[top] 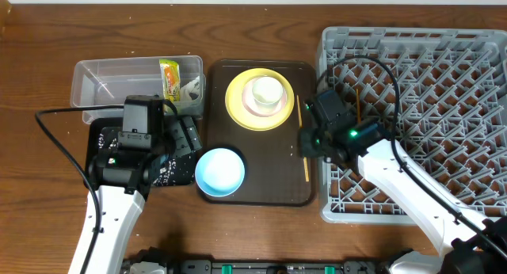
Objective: Sort waste into correct bins and load items into the dishwasher rack
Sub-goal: 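Move right gripper back to the second chopstick on the brown tray, then grasp the second wooden chopstick with the right gripper, then place the second chopstick into the grey dish rack with right gripper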
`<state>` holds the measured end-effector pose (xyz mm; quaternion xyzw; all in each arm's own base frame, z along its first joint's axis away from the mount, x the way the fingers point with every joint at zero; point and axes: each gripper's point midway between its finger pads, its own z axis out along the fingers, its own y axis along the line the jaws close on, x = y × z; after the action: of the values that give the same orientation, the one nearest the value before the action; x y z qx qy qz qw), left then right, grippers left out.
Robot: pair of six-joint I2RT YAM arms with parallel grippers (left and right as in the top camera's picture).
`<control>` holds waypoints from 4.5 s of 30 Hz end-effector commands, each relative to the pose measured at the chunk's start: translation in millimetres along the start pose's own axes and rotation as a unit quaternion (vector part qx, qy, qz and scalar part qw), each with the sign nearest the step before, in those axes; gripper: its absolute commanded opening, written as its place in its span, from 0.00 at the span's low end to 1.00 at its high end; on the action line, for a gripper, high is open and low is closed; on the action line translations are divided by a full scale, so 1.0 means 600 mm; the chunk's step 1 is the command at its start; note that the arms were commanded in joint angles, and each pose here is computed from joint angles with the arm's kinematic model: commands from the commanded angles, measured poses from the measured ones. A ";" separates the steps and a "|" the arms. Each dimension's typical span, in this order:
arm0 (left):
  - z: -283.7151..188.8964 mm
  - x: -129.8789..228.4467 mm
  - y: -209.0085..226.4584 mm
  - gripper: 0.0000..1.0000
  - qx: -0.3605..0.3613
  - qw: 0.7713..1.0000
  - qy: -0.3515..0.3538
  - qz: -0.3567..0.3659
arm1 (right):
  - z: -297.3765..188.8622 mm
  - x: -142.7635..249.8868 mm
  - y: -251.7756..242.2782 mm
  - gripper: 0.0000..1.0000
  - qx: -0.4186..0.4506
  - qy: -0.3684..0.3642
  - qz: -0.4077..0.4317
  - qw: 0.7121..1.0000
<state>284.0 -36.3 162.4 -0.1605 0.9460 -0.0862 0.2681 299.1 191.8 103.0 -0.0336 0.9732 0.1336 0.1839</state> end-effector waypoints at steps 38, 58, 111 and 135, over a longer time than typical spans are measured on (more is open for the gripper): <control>-0.008 -0.010 0.000 0.89 -0.001 1.000 -0.010 0.000 | 0.141 0.018 -0.018 0.29 0.166 -0.029 -0.083 0.982; -0.008 -0.010 -0.001 0.89 -0.001 1.000 -0.010 0.000 | 0.149 0.026 -0.041 0.34 0.180 -0.023 -0.014 0.983; -0.008 -0.010 0.000 0.89 -0.001 1.000 -0.010 0.000 | 0.166 0.049 -0.048 0.01 0.162 0.011 0.027 0.986; -0.008 -0.010 0.000 0.89 -0.001 1.000 -0.010 0.000 | -0.115 -0.060 -0.127 0.01 0.142 -0.123 0.032 0.982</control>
<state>283.9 -36.4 162.4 -0.1604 0.9461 -0.0863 0.2679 314.2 118.2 153.1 0.0441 0.9539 0.0245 0.2958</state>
